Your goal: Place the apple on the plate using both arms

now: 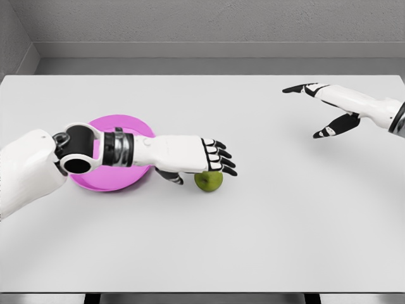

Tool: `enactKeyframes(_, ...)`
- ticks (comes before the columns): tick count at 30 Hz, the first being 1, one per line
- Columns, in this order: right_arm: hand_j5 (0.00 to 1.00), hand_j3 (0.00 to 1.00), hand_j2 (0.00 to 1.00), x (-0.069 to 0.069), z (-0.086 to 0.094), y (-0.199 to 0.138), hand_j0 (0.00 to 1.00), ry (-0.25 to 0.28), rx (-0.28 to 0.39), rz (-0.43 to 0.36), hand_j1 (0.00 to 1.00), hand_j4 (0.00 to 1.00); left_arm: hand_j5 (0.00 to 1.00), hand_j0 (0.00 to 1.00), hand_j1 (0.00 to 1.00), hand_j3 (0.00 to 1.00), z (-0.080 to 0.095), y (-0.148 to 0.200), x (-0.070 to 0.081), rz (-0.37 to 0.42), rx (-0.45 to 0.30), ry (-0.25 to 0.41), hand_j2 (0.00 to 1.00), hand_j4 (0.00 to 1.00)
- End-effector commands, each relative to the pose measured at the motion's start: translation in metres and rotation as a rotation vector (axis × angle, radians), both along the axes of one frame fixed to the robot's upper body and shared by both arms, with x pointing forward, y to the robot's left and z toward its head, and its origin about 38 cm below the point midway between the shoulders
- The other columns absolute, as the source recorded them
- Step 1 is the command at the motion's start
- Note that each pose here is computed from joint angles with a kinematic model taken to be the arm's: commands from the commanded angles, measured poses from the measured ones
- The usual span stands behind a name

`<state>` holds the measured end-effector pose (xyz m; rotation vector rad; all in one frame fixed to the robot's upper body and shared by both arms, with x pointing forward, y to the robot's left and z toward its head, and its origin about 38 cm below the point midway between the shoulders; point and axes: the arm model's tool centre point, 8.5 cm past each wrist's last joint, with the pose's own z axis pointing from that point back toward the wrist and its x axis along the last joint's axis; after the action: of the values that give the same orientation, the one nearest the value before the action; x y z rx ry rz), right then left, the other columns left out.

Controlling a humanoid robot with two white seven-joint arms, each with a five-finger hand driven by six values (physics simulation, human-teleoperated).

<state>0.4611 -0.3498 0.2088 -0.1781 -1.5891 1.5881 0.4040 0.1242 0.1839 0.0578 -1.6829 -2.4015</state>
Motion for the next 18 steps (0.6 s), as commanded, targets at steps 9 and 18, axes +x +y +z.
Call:
enactKeyframes(9,1.00,1.00,1.00,0.000,-0.001,0.005,1.00,0.000,0.007,0.008,1.00,1.00,1.00,1.00,1.00,1.00,-0.017,-0.012,0.017,0.034,0.028,0.017,1.00,1.00)
enactKeyframes(18,1.00,1.00,1.00,0.000,-0.001,0.005,1.00,0.002,0.005,0.010,1.00,1.00,0.91,0.91,0.91,0.91,-0.028,-0.017,0.009,0.000,0.066,0.031,0.91,0.91)
